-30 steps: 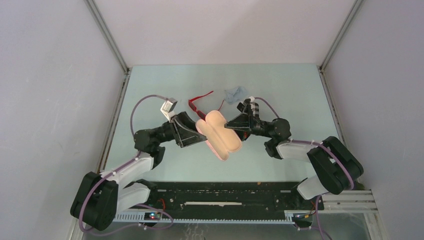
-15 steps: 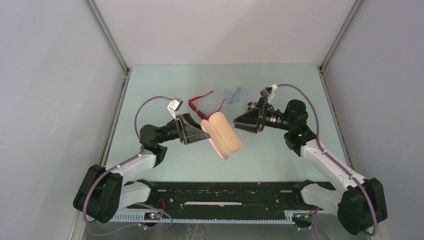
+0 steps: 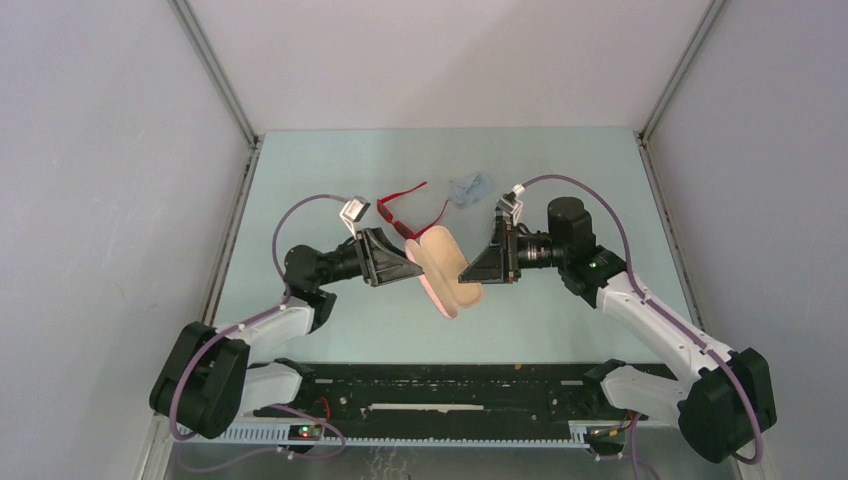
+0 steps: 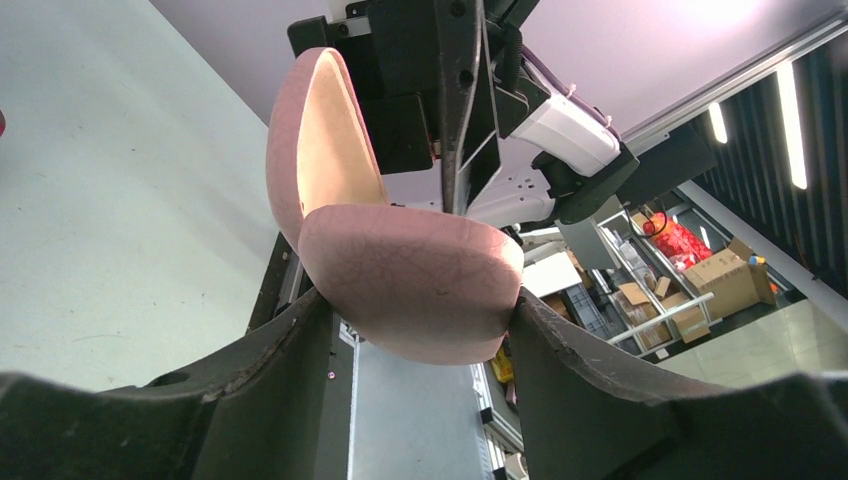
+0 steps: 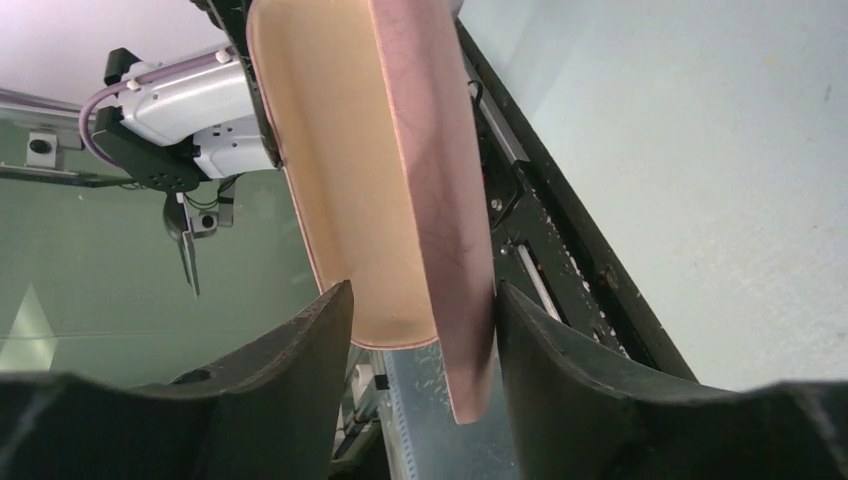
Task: Organize the sunglasses
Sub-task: Open the sunglasses case at the center of the board.
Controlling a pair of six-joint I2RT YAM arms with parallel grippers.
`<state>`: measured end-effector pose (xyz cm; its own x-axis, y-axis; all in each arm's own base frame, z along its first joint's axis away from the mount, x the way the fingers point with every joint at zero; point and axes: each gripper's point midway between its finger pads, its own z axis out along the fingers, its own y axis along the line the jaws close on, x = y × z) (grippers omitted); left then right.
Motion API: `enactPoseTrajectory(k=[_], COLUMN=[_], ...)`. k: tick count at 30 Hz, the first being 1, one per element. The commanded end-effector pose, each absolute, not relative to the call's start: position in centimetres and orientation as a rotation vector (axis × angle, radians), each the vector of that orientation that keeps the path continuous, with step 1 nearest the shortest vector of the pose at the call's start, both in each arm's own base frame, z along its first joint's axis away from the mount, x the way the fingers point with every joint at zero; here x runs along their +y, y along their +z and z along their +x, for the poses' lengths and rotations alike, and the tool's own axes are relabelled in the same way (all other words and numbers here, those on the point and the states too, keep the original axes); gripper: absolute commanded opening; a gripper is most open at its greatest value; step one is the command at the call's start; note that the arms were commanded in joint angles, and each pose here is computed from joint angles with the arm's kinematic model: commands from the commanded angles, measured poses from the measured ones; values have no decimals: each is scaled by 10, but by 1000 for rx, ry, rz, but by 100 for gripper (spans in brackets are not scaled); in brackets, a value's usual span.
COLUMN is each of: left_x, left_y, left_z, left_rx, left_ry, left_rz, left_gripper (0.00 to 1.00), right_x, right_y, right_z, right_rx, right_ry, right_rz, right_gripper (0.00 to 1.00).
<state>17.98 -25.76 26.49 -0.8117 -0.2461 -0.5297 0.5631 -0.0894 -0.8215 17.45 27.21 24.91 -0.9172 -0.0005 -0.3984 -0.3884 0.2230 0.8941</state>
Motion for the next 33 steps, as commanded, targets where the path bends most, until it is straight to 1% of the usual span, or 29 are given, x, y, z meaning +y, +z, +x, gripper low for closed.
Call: enactPoseTrajectory(k=[1, 3, 8, 11, 13, 15, 16, 17, 19, 21, 25, 28, 31, 33], left_x=[-259, -259, -261, -262, -263, -263, -264, -264, -265, -266, -267, -265, -264, -260], left_y=[289, 287, 285, 284, 282, 280, 279, 277, 274, 272, 263, 249, 237, 225], left_z=[187, 189, 193, 195, 197, 199, 200, 201, 202, 203, 211, 224, 234, 242], left_rx=[1552, 1558, 1572, 1578, 1589, 1597, 1602, 1609, 1619, 1631, 1666, 1739, 1827, 1901], left_ry=[-1918, -1920, -1933, -1934, -1938, -1942, -1942, -1943, -1946, -1949, -1924, -1850, -1741, -1603], left_rz=[400, 387, 372, 366, 361, 351, 348, 344, 341, 334, 295, 245, 231, 226], left_gripper=[0, 0, 0, 0, 2, 12, 19, 33, 49, 62, 69, 77, 87, 94], right_x=[278, 280, 285, 286, 286, 286, 285, 285, 283, 280, 267, 258, 250, 244], right_y=[259, 259, 252, 251, 251, 250, 249, 248, 247, 245, 238, 237, 237, 231], right_z=[174, 172, 169, 169, 169, 172, 173, 176, 179, 184, 194, 198, 199, 202], right_rx=[2145, 2146, 2175, 2178, 2177, 2182, 2192, 2201, 2216, 2226, 2285, 2300, 2301, 2333], right_ry=[1735, 1740, 1729, 1721, 1715, 1696, 1685, 1659, 1613, 1559, 1393, 1290, 1231, 1173], right_rz=[-436, -444, -446, -442, -436, -419, -408, -391, -369, -351, -296, -282, -267, -243], right_gripper=[56, 49, 38, 29, 22, 16, 12, 8, 0, 0, 0, 0, 0, 0])
